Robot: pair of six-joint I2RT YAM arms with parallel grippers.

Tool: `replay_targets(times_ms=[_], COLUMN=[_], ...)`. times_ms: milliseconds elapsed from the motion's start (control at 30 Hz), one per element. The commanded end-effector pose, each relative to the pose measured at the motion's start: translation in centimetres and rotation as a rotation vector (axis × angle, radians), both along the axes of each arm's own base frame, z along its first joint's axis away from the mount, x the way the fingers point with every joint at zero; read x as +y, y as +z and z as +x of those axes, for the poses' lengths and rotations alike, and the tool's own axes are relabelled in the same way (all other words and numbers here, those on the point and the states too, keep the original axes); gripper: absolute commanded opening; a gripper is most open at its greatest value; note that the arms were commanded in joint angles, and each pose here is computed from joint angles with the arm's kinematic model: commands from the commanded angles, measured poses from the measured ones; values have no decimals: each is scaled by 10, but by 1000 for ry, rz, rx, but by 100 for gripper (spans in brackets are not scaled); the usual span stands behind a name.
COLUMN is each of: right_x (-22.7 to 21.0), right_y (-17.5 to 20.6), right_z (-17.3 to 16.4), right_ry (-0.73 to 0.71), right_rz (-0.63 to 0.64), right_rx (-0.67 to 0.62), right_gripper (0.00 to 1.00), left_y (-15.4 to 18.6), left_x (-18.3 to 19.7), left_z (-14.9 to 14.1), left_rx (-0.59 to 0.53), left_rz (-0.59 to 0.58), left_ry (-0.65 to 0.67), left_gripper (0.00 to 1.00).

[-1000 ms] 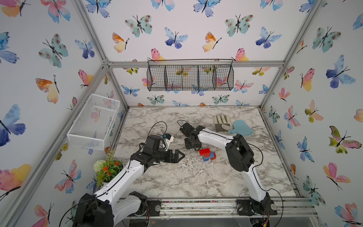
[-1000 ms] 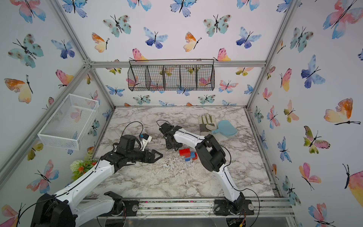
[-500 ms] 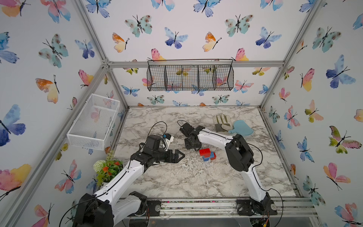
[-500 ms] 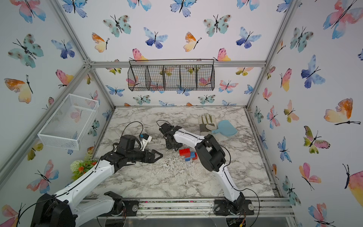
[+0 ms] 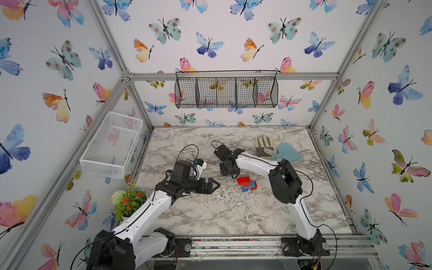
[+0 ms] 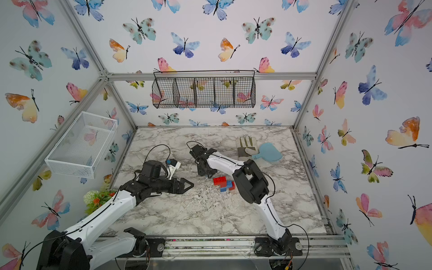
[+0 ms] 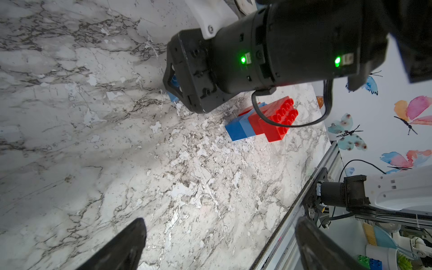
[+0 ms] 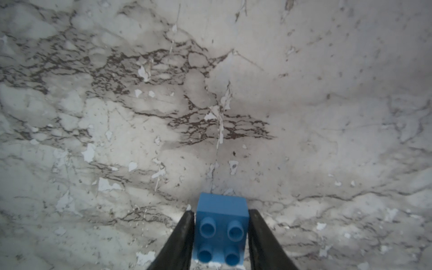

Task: Assemble a giraffe with lego
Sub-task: Pick up the lego brick from the center of the board.

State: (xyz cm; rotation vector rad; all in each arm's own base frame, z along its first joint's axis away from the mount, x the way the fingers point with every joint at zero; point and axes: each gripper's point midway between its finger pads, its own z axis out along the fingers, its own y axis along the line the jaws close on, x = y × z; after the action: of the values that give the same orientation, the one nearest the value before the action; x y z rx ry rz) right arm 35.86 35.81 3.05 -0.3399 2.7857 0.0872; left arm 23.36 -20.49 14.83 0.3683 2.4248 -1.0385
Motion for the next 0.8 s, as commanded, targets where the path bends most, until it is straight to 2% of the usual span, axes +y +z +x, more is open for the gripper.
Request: replay_targets(times_ms=[0, 433, 767], right_x=[-4, -8, -11], right_y=[-8, -5, 38], right_z=[5, 5, 9], right_ry=[-1, -1, 16], right_rz=[-32, -49, -54], right_rx=[-3, -7, -55], right_gripper=[40, 35, 32], left_y=[-3, -3, -3], left_x=[1, 1, -1], left_z=[-1, 0, -1], left_rx=[-1, -2, 3], left_rz=[7, 6, -1], left_ry=[4, 4, -5], left_gripper=[98, 98, 98])
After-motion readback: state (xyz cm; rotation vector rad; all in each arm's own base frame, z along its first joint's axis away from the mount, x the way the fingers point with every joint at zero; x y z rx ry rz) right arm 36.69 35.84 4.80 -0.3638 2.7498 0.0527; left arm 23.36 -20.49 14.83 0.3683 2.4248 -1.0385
